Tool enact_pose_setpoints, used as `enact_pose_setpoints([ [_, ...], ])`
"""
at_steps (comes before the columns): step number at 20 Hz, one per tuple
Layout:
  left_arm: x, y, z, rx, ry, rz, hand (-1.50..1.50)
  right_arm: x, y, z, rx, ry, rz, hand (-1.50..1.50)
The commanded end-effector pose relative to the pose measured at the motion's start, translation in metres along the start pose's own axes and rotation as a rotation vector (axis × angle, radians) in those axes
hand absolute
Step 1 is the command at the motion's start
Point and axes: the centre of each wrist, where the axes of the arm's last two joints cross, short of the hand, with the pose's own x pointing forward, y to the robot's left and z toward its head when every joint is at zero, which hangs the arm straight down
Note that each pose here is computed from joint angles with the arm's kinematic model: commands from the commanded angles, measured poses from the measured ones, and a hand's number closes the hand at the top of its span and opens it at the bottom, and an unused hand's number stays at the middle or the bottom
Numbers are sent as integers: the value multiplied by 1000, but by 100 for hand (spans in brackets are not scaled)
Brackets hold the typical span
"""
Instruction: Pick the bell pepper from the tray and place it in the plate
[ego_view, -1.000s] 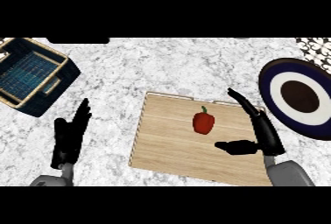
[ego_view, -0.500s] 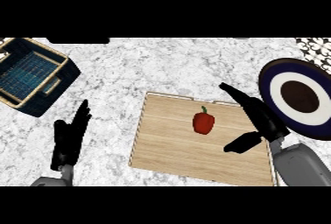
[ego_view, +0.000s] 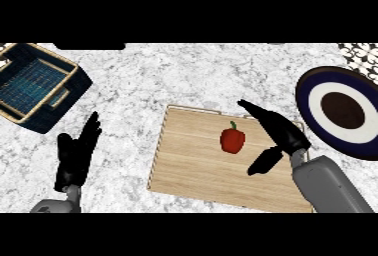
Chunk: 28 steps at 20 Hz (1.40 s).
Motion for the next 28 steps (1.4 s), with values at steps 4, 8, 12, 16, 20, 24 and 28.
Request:
enact_pose_setpoints([
  [4, 2, -18, 13, 12, -4, 18, 0, 4, -9, -9, 29, 11, 11, -150],
  [8, 30, -12, 23, 4, 2, -6, 0, 8, 8, -10, 52, -5, 20, -150],
  [12, 3, 5, 8, 14, -17, 0, 0, 4, 3, -22, 64, 11, 5, -150],
  [16, -1, -7, -3, 1, -4, -4, 0, 15, 28, -32, 63, 22, 8, -150],
  [20, 4, -8, 3, 11, 13, -13, 0, -15, 42, -36, 78, 18, 17, -150],
  [24, 12, 0, -9, 5, -2, 1, 0, -20, 23, -37, 69, -8, 83, 150],
  [28, 10, -1, -3, 4, 6, -4, 0, -28, 42, -36, 18, -61, 91, 150],
])
